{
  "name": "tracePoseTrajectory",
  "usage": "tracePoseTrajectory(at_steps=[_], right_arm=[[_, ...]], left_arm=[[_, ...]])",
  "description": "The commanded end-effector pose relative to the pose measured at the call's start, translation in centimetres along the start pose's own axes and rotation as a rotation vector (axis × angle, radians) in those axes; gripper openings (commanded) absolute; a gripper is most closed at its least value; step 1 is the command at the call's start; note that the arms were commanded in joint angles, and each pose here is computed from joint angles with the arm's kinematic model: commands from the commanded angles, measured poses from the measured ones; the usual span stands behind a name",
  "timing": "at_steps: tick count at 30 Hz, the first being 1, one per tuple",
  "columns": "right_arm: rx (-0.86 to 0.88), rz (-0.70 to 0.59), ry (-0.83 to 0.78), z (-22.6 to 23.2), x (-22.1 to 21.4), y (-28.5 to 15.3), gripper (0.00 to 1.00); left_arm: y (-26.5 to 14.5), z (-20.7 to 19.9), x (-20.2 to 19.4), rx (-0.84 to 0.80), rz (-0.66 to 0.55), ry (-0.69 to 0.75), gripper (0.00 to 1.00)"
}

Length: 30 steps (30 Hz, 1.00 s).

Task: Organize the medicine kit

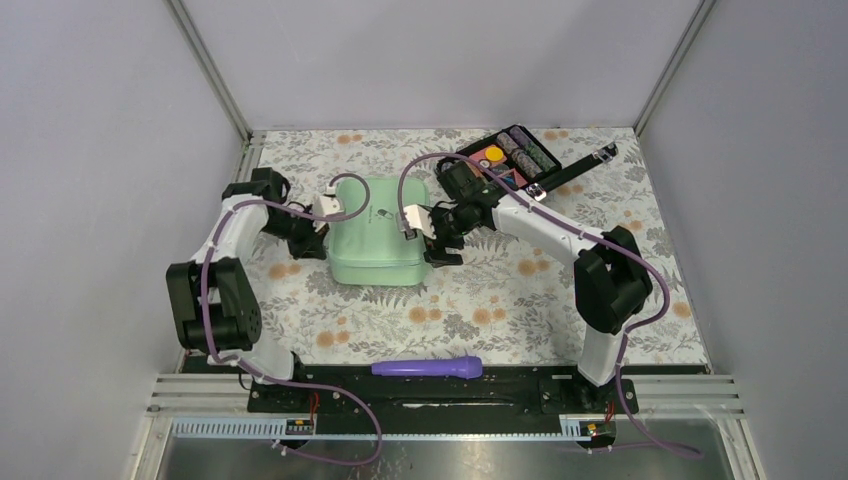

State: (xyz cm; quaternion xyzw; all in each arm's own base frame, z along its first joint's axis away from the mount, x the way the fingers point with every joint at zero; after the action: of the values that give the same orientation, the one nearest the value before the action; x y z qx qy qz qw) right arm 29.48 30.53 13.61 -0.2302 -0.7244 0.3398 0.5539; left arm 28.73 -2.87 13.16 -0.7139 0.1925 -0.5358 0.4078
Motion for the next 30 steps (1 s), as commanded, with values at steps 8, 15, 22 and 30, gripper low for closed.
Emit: tracePoseTrajectory(at_steps=[8,15,22,30], right_arm=[[-0.084,-0.223,-0.442,-0.3,4.8,1.3,0.87],[-0.116,-0.367,-0.588,-0.7,7.0,3.5,0.87],[-0.098,-0.498,-0.274,0.6,11.2,5.2,0.86],[-0.244,-0.411,-0.152,-0.9,11.1,8.9,0.75]], left_arm=[[-1.1,-1.3,-0.3,0.141,0.117,-0.29,0.0],[-1.4,0.6,-1.3,0.251,0.229,-0.346,0.0],[-0.7,-0.3,-0.5,0.155,0.219,-0.513,0.0],[-0.7,-2.3,-0.6,0.065,0.211,-0.614,0.0]])
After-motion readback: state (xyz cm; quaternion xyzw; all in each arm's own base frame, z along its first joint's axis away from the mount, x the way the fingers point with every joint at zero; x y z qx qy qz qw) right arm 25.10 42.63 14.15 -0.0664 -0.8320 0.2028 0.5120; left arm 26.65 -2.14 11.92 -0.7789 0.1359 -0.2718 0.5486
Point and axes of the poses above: each gripper's point midway between its finger pads, its own y axis out along the fingers, its own z axis along the line the jaws close on, x = y × z, the point moved 3 cm from there along -y, back along the fingers
